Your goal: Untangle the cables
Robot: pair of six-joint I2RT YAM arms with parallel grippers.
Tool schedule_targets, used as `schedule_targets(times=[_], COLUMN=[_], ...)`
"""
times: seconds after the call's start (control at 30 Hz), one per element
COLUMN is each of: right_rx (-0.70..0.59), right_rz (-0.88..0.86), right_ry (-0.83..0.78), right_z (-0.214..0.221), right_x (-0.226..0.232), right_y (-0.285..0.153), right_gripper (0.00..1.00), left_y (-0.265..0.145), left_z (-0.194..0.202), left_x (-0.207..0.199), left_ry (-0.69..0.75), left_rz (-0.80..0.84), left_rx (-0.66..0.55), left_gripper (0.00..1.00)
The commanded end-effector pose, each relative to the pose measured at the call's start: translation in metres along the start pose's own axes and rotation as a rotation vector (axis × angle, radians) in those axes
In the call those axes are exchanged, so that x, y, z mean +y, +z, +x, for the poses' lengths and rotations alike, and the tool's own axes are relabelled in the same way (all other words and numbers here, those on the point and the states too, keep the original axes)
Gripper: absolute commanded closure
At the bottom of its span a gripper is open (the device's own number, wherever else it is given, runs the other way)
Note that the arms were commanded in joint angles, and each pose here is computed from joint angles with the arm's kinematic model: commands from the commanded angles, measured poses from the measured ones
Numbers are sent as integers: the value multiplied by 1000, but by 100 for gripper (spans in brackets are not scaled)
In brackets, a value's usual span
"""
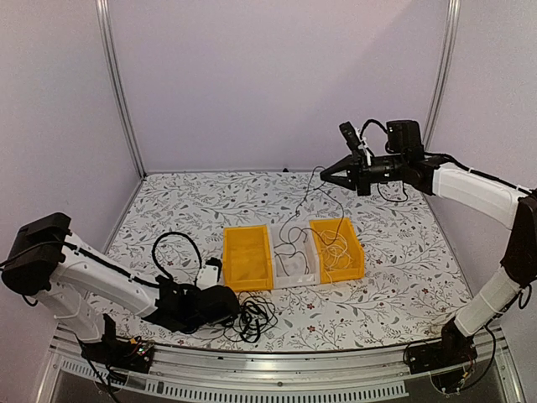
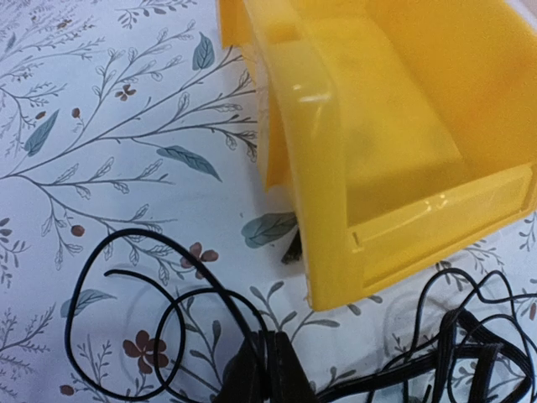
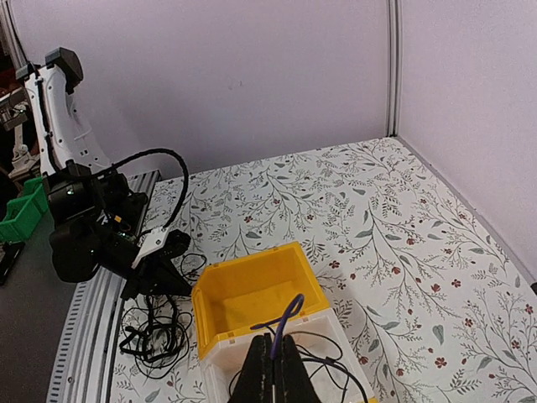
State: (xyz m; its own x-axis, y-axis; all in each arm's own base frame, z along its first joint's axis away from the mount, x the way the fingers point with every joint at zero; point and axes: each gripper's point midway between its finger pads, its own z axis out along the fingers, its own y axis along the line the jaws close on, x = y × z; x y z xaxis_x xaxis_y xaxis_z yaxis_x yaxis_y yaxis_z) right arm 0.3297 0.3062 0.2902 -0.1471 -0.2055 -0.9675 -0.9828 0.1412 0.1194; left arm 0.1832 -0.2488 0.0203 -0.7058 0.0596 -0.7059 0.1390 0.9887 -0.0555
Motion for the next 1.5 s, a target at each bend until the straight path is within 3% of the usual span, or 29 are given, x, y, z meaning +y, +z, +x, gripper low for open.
schedule_targets(times=[0.0,0.53,1.03,1.47], right_rx=[-33,0,120,385], right_rz=[2,28,-158,14], right_ry=[-27,-6,9,115], right_z=[-17,0,32,105], right_x=[7,-2,50,12], right_y=[-15,-17,63,77], right_gripper=[100,100,100,100], left_y=[3,3,2,5], left_z=[-1,-1,-1,-1], left_x=[-3,-3,1,-1], left_ry=[11,14,3,13], left_rz=[-9,-11,-16,-14], left_rx=[12,13,9,9], left_gripper=[100,100,100,100])
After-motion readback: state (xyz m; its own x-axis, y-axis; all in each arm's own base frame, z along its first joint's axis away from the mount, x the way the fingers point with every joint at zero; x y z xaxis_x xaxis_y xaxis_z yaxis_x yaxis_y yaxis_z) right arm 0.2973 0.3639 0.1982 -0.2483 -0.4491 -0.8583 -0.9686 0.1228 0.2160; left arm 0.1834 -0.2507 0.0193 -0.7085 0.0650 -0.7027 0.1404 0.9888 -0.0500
